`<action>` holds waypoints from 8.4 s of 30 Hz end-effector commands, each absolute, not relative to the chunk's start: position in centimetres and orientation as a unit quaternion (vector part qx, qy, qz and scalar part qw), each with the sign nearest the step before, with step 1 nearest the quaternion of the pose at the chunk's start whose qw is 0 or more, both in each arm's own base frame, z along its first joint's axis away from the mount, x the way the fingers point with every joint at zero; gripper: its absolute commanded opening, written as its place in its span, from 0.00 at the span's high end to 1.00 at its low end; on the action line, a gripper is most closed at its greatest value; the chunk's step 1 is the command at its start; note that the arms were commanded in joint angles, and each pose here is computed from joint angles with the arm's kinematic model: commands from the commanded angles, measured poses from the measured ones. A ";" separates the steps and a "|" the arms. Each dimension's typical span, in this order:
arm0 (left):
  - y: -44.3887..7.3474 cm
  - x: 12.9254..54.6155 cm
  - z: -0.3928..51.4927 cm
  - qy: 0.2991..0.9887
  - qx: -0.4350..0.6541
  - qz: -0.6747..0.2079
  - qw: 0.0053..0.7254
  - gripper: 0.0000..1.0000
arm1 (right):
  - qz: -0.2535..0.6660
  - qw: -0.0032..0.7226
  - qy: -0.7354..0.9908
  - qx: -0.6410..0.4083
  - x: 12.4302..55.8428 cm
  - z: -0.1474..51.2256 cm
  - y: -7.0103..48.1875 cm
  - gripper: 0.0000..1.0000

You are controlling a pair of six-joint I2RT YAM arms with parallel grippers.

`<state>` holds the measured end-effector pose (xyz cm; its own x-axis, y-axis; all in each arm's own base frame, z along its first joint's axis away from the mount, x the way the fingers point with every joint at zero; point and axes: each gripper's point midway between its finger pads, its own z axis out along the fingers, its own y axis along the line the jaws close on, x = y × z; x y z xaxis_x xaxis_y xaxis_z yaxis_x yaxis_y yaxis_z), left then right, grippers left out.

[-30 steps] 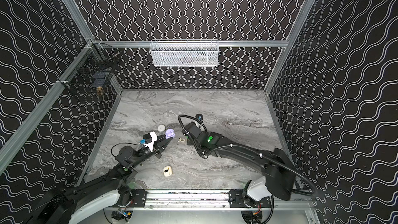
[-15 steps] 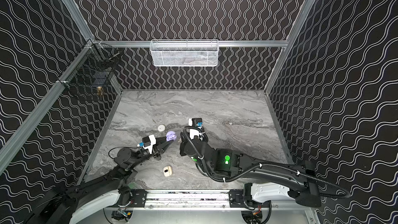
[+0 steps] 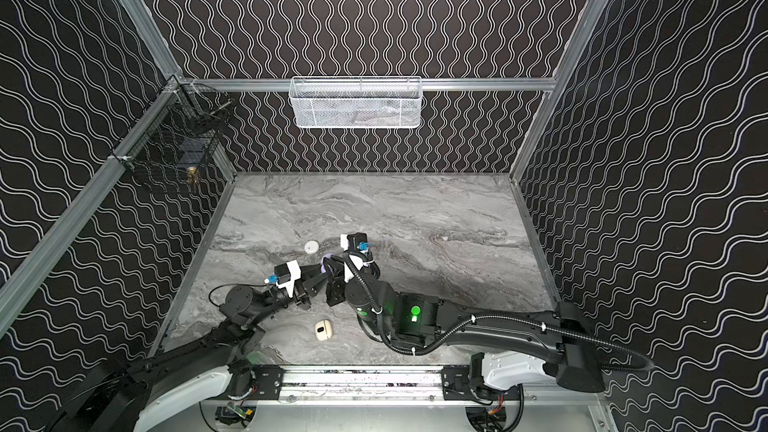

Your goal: Insert the wireless bluetooth earbuds into the charging case

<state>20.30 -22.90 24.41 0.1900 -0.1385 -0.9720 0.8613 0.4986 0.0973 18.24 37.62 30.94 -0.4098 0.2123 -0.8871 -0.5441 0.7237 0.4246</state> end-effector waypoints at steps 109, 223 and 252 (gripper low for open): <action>-21.8 20.2 26.9 0.518 0.300 -0.379 0.705 1.00 | 0.416 0.679 0.595 -0.109 20.2 30.6 38.3 0.85; -20.9 22.4 25.6 0.576 0.278 -0.327 0.696 1.00 | 0.016 0.130 0.989 -0.068 21.9 0.9 22.5 0.55; -20.9 22.4 25.5 0.576 0.278 -0.326 0.697 1.00 | 0.014 0.104 0.993 -0.059 21.0 -0.3 22.0 0.66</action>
